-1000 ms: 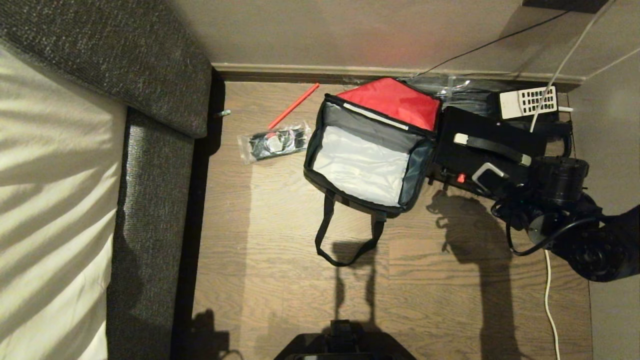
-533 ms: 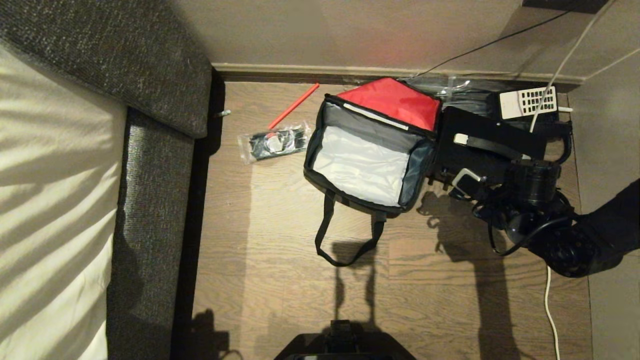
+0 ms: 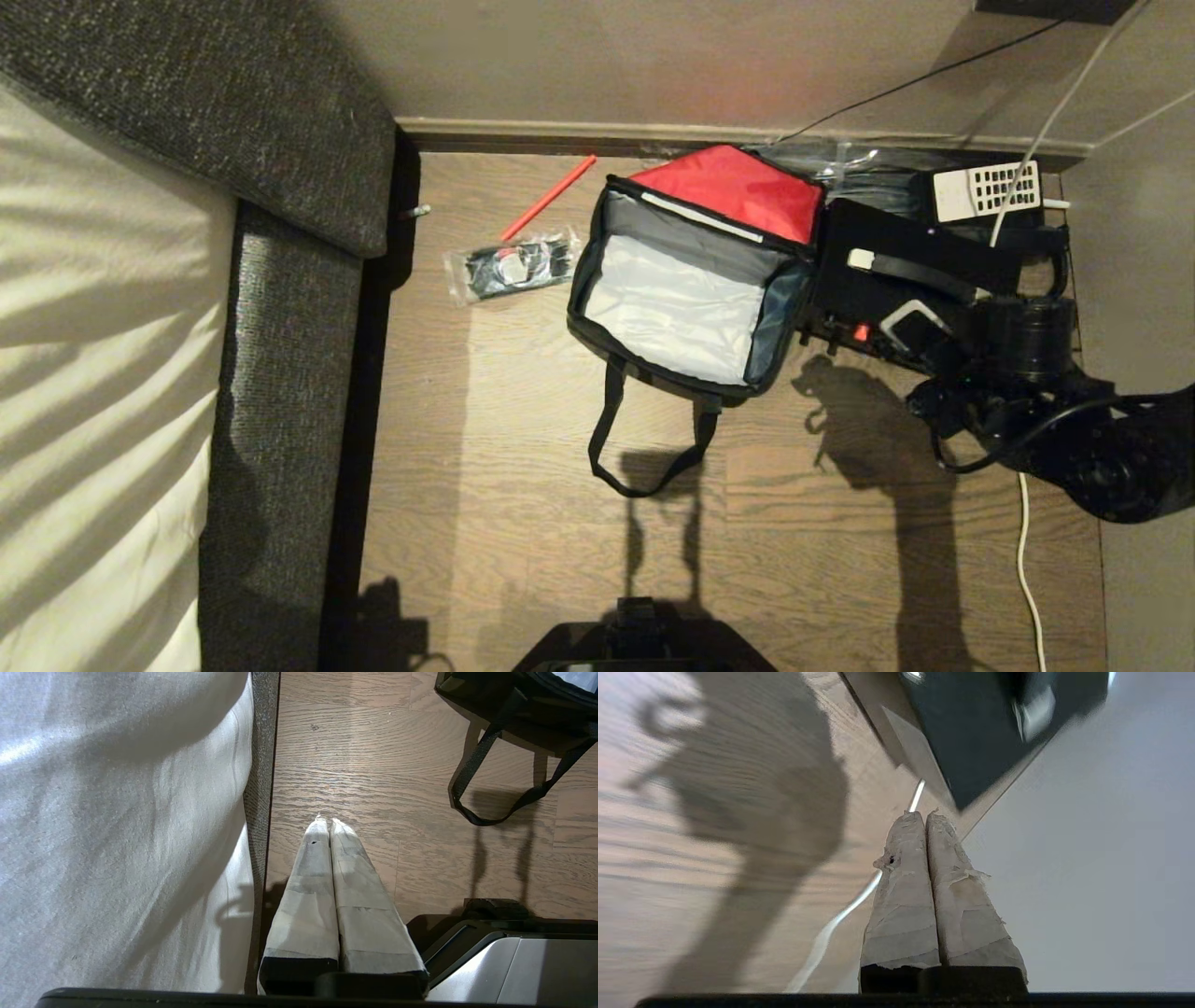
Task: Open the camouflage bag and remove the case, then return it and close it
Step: Grip the handle again
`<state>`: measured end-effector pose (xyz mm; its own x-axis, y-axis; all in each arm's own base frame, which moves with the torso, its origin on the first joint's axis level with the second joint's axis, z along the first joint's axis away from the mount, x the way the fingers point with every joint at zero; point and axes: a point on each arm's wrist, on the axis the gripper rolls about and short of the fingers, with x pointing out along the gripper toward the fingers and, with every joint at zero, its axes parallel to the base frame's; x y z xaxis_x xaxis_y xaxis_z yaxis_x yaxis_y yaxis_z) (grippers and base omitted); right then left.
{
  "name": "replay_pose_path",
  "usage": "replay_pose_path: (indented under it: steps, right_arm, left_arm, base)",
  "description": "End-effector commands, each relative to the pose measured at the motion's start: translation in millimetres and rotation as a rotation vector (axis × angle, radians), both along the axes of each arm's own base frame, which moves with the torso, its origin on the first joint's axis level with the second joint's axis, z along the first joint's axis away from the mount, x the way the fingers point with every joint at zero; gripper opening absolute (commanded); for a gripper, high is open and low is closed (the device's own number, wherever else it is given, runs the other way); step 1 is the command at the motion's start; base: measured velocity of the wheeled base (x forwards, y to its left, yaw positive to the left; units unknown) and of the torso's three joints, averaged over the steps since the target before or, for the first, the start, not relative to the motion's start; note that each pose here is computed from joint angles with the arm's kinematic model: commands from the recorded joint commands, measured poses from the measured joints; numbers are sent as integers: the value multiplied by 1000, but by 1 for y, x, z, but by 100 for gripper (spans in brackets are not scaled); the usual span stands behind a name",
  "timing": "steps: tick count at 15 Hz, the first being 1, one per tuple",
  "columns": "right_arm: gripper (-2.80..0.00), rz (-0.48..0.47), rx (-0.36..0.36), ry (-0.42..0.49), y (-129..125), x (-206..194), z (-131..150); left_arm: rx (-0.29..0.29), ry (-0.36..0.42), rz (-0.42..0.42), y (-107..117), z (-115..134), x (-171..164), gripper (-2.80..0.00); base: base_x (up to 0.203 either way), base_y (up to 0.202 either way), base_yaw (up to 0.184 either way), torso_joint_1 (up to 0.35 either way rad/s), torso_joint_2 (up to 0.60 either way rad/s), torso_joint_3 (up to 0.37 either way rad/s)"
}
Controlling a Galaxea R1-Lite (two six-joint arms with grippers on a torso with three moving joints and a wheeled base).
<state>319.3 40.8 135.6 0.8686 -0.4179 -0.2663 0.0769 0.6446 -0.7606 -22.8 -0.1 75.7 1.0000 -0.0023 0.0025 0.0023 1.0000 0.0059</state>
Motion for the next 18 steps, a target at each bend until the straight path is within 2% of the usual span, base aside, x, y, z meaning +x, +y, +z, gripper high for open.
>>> replay_pose_path:
  steps: [1,5,7,9,11,12,14,15,18]
  right_arm:
    - [-280,-16,76,-68,-6,-37,42]
    - [-280,-27,209,-125,-24,-144,89]
    - [-280,0,307,-188,-35,-213,94]
    - [-280,37,445,-253,-44,-275,75]
    - [-280,33,570,-283,-48,-316,30]
    - [-280,31,624,-283,-48,-328,4]
    - [-280,109,720,-255,-45,-335,-35]
    - [-280,175,760,-264,-43,-336,-50]
    - [-280,299,792,-431,-41,-341,-59]
  left_arm:
    - [0,1,-1,0,0,0,-280]
    - [0,1,-1,0,0,0,-280]
    - [0,1,-1,0,0,0,-280]
    - [0,1,-1,0,0,0,-280]
    - [0,2,-1,0,-1,0,-280]
    - [0,2,-1,0,0,0,-280]
    - [0,2,-1,0,0,0,-280]
    - [0,1,-1,0,0,0,-280]
    - [2,1,-1,0,0,0,-280]
  base:
    - [0,0,0,0,0,0]
    - [0,0,0,0,0,0]
    - [0,0,0,0,0,0]
    - [0,0,0,0,0,0]
    - [0,0,0,0,0,0]
    - [0,0,0,0,0,0]
    - [0,0,0,0,0,0]
    - [0,0,0,0,0,0]
    - [0,0,0,0,0,0]
